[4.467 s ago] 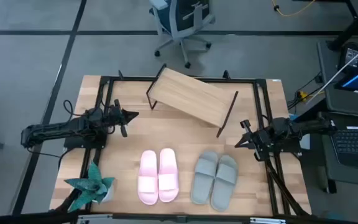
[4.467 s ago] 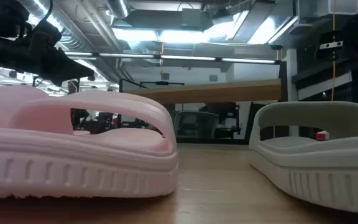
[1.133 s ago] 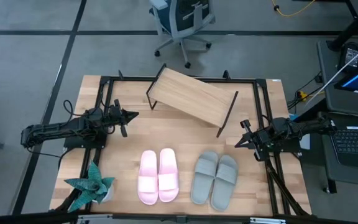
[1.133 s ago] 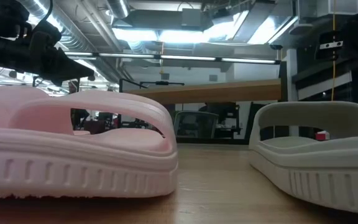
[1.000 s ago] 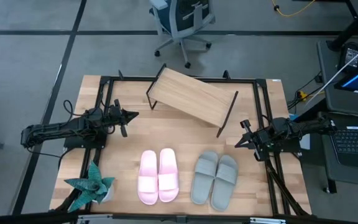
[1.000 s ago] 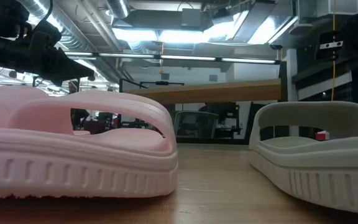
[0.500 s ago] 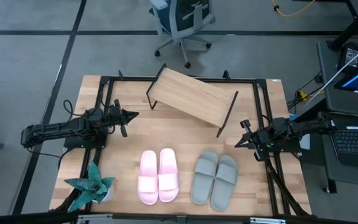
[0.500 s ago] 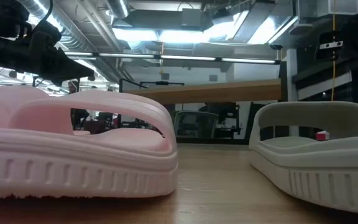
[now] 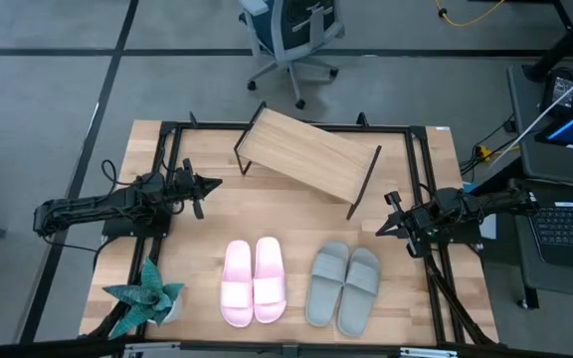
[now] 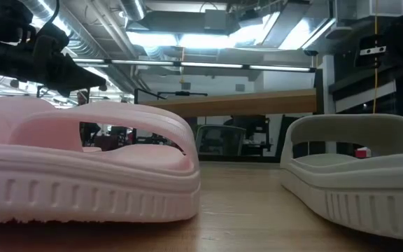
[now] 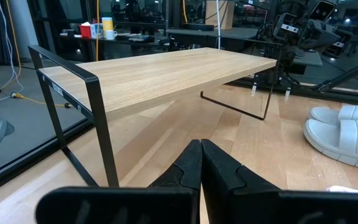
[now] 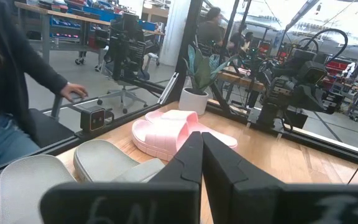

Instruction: Pick and place slides into the shelf

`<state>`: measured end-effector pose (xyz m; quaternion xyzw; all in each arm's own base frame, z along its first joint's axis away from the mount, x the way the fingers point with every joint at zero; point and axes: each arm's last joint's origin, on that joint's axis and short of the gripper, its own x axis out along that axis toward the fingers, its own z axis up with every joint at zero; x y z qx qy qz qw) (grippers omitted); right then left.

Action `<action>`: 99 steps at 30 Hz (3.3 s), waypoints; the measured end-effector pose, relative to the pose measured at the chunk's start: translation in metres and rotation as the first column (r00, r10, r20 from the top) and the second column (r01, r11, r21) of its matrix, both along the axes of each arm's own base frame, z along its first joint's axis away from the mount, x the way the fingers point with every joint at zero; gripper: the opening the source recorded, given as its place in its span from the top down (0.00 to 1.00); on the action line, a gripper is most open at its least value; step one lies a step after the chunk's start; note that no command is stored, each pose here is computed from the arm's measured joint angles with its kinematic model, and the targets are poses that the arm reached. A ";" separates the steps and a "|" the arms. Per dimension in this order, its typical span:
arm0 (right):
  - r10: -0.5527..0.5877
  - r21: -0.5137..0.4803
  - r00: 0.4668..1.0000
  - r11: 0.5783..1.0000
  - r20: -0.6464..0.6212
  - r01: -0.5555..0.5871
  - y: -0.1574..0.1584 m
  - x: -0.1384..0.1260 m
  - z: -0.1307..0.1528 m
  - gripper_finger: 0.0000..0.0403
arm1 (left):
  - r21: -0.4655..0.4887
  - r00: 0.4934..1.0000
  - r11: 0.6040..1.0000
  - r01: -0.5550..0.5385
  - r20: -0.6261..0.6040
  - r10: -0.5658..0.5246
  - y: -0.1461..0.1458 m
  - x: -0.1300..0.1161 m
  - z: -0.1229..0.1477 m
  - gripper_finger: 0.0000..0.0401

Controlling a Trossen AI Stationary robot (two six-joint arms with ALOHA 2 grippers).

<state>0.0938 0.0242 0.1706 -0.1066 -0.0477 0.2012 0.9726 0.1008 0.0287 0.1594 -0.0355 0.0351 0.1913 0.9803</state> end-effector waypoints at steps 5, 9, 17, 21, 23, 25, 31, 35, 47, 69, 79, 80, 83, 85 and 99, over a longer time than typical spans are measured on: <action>0.000 0.000 1.000 1.000 0.000 0.000 0.000 0.000 0.000 0.97 | 0.000 1.000 1.000 0.000 0.000 0.000 0.000 0.000 0.000 1.00; 0.001 0.000 1.000 1.000 0.000 -0.001 0.000 0.000 0.000 0.97 | 0.000 1.000 1.000 0.000 0.001 0.000 0.000 0.000 0.000 1.00; 0.000 0.000 1.000 1.000 0.000 0.000 0.000 0.000 0.000 0.97 | 0.000 1.000 1.000 0.000 0.000 0.000 0.000 0.000 0.000 1.00; 0.000 0.000 1.000 1.000 0.000 0.000 0.000 0.000 0.000 0.97 | 0.000 1.000 1.000 0.000 0.000 0.000 0.000 0.000 0.000 1.00; 0.000 0.000 1.000 1.000 0.000 0.000 0.000 0.000 0.000 0.97 | 0.000 1.000 1.000 0.000 0.000 0.000 0.000 0.000 0.000 1.00; 0.000 0.000 1.000 1.000 0.000 0.000 0.000 0.000 0.000 0.97 | 0.000 1.000 1.000 0.000 0.000 0.000 0.000 0.000 0.000 1.00; 0.001 0.000 1.000 1.000 0.000 -0.001 0.000 0.000 0.000 0.97 | 0.000 1.000 1.000 0.000 0.000 0.000 0.000 0.000 0.000 1.00; 0.000 0.000 1.000 1.000 0.000 0.000 0.000 0.000 0.000 0.97 | 0.000 1.000 1.000 0.000 0.000 0.000 0.000 0.000 0.000 1.00; 0.000 0.000 1.000 1.000 0.000 0.000 0.000 0.000 0.000 0.97 | 0.000 1.000 1.000 0.000 0.001 0.000 0.000 0.000 0.000 1.00; 0.012 0.127 0.999 0.992 -0.034 -0.008 0.000 0.000 0.002 0.97 | 0.004 0.885 0.886 0.464 0.027 -0.464 -0.014 0.002 0.002 1.00; 0.077 0.170 0.996 0.983 -0.054 -0.067 0.002 -0.001 0.002 0.97 | 0.005 0.864 0.865 0.502 0.030 -0.502 -0.015 0.002 0.003 1.00; 0.076 0.158 0.996 0.985 -0.049 -0.068 0.002 -0.001 0.002 0.97 | 0.005 0.865 0.865 0.501 0.029 -0.501 -0.015 0.002 0.003 1.00; 0.074 0.144 0.996 0.987 -0.042 -0.067 0.002 -0.001 0.002 0.97 | 0.005 0.866 0.867 0.499 0.029 -0.499 -0.015 0.002 0.003 1.00; 0.074 0.145 0.996 0.987 -0.042 -0.067 0.002 -0.001 0.002 0.97 | 0.005 0.866 0.867 0.499 0.029 -0.499 -0.015 0.002 0.003 1.00; 0.072 0.122 0.997 0.990 -0.013 -0.070 0.002 -0.001 0.004 0.97 | 0.004 0.826 0.827 0.562 0.036 -0.562 -0.017 0.002 0.003 1.00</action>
